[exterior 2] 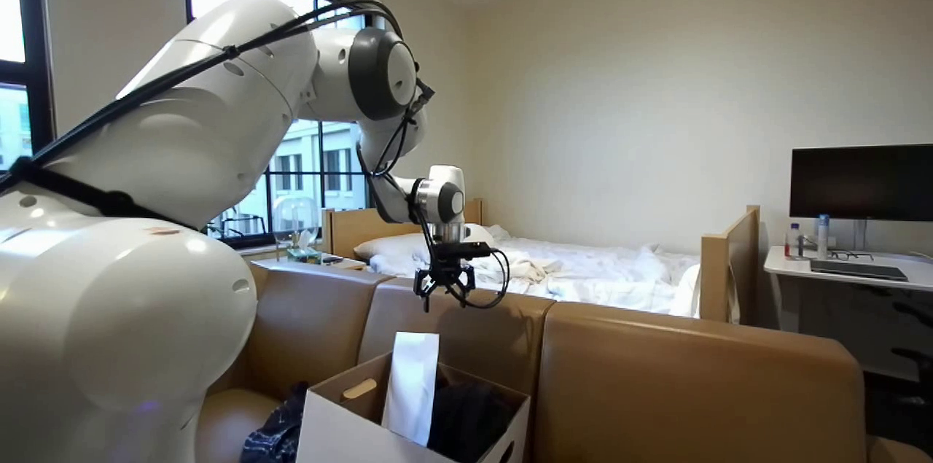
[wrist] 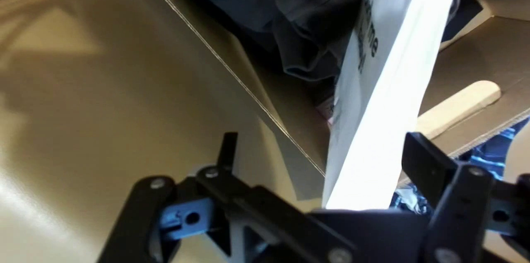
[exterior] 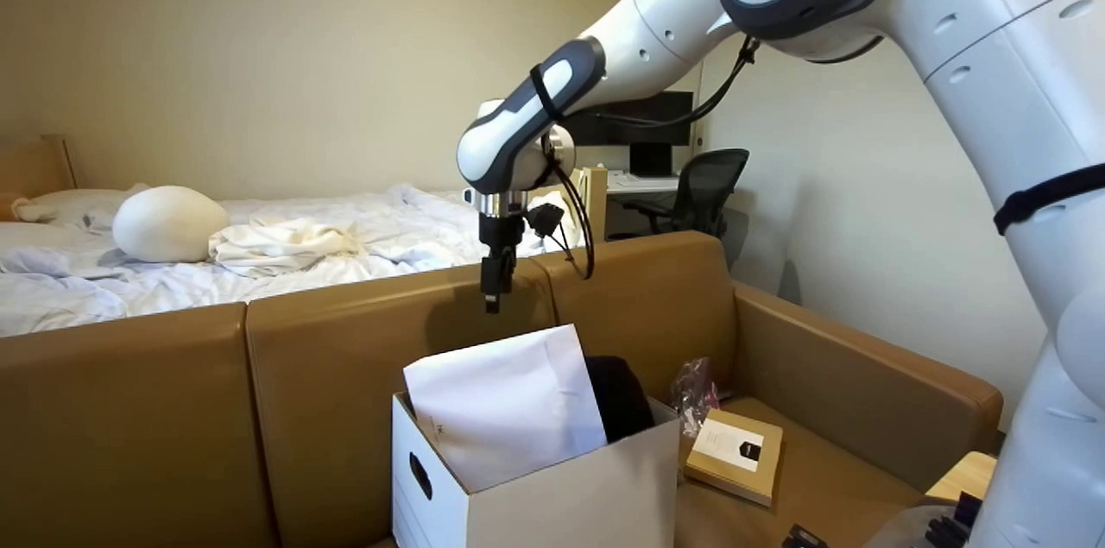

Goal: Remove the paper from the box

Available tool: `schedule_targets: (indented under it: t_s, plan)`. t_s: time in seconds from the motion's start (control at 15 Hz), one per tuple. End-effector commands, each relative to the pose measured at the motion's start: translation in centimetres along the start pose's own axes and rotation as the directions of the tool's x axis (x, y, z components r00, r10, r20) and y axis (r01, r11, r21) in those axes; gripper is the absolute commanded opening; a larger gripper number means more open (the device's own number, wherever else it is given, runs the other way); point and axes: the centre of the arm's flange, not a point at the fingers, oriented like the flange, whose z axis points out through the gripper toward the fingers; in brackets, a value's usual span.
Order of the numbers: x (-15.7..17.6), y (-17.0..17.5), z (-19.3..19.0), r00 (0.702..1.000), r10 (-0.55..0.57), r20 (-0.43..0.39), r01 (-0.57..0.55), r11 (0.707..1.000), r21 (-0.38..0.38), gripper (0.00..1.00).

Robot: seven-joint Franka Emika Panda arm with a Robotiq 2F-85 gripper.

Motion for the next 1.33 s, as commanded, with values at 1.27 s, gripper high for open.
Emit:
schedule_targets:
  t_s: [1.27]
  plan:
    - [-0.9,-2.0,4.7,0.933,-0.115,0.340,0.040,0.974,0.222,1.00]
